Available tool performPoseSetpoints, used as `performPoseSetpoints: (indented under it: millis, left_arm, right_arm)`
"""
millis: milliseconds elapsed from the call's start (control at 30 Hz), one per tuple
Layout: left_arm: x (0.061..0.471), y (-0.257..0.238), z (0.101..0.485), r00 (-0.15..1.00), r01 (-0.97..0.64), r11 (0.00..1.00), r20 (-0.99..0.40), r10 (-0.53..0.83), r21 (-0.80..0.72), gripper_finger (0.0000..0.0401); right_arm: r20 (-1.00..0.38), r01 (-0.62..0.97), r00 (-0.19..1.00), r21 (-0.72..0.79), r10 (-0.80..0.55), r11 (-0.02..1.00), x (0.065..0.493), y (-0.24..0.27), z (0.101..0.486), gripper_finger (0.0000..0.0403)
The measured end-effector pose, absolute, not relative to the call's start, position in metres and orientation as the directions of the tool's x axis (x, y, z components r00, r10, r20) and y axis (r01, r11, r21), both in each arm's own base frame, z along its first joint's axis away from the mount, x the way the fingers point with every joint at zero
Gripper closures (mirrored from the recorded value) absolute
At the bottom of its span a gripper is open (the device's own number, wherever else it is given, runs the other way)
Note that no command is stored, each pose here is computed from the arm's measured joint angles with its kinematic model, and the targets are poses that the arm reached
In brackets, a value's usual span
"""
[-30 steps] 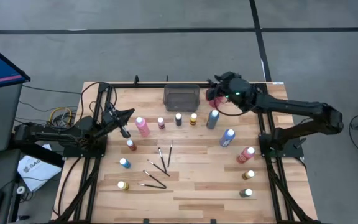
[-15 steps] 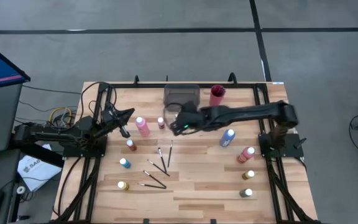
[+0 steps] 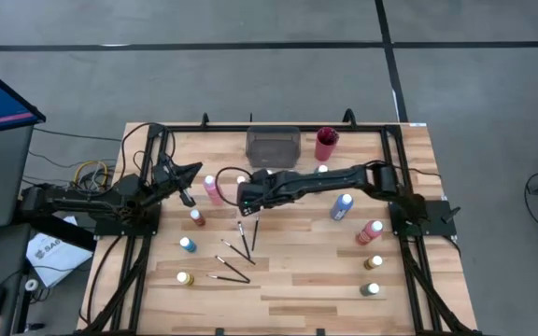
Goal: Pick & Place Paint Supplies
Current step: Put the black paintbrush into the red cup
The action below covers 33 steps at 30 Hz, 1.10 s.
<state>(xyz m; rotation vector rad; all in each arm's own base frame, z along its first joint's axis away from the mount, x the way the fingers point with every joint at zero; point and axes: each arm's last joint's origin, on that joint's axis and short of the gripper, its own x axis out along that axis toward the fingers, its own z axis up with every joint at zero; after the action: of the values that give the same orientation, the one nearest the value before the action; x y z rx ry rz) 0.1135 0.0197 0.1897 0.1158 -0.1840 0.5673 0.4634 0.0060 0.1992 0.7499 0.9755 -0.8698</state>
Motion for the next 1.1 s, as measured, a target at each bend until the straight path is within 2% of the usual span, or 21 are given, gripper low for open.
performPoseSetpoints:
  millis: [267, 1100]
  left_arm:
    - [0.114, 0.020, 0.190, 0.828, -0.543, 0.837, 0.205, 0.523, 0.058, 0.0398]
    - [0.114, 0.020, 0.190, 0.828, -0.543, 0.837, 0.204, 0.523, 0.058, 0.0398]
  right_arm:
    - [-0.943, 0.889, 0.249, 0.132, -0.223, 0.438, 0.471, 0.009, 0.166, 0.0206]
    - [-0.903, 0.890, 0.312, 0.169, -0.296, 0.423, 0.475, 0.010, 0.156, 0.0225]
